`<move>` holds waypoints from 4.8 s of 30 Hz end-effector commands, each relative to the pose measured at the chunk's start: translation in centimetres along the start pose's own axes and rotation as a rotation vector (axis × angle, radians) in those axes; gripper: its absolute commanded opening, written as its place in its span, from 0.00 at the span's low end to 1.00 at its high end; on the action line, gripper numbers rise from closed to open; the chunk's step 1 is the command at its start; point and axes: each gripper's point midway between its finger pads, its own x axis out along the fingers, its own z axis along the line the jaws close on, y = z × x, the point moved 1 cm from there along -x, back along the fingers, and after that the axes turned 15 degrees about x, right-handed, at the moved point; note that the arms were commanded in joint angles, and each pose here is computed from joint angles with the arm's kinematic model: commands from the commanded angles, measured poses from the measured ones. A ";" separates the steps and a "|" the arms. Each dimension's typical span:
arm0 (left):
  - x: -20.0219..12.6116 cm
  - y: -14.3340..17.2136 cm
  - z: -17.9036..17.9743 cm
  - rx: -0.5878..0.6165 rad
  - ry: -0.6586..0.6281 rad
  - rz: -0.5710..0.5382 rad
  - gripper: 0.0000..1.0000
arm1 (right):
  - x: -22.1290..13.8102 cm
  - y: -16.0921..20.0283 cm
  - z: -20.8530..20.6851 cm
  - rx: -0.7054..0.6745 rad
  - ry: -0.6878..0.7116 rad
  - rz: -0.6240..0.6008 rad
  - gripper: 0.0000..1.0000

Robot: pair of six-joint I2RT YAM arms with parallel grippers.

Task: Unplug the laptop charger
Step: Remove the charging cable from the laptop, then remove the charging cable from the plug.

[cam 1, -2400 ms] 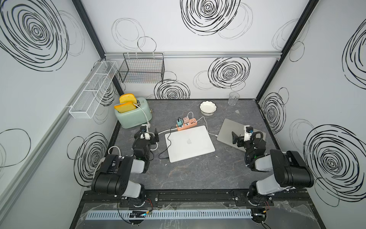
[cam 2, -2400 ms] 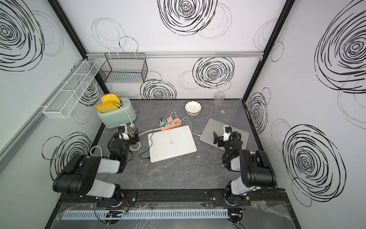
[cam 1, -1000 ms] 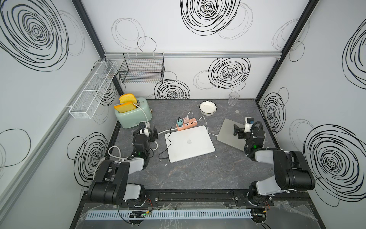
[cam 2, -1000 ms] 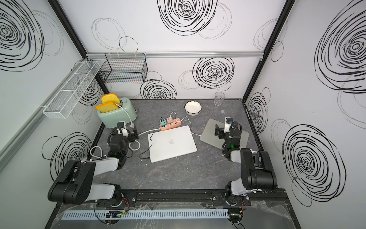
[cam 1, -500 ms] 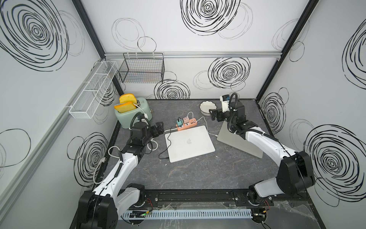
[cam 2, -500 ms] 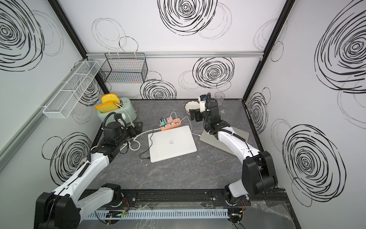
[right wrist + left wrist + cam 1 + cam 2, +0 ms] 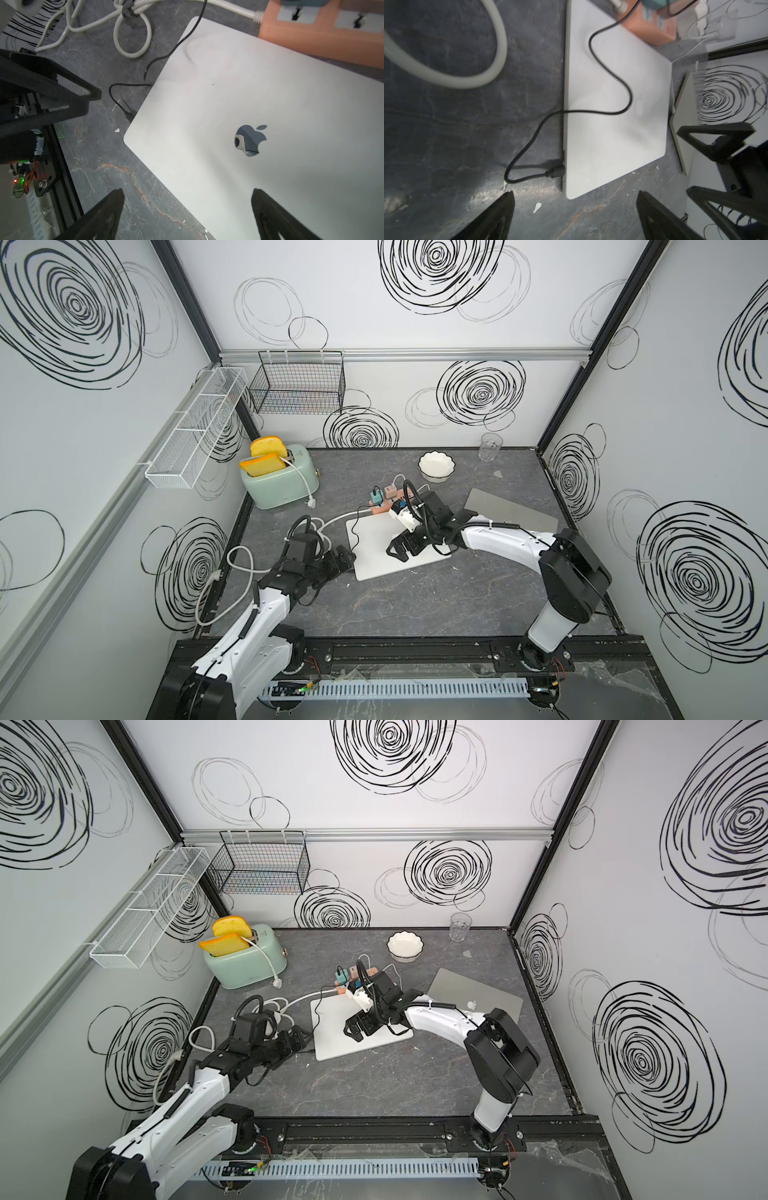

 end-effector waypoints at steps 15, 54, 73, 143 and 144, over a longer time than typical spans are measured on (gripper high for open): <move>1.6 0.4 3.9 -0.187 -0.125 -0.096 0.68 | 3.7 2.9 -0.4 -0.057 0.065 0.126 0.99; 1.0 -2.9 6.4 -0.136 -0.237 -0.091 0.05 | 5.4 6.2 -4.3 0.121 0.076 0.226 0.99; -2.5 -13.7 -6.0 0.179 -0.061 -0.277 0.70 | -8.9 -11.0 -3.7 0.184 -0.001 -0.195 0.99; 11.1 -22.9 -5.9 0.082 0.103 -0.144 0.62 | 3.3 -19.0 -3.0 0.280 -0.167 -0.120 0.62; 11.1 -23.0 -5.9 0.082 0.104 -0.145 0.62 | 3.4 -19.0 -3.0 0.280 -0.166 -0.118 0.61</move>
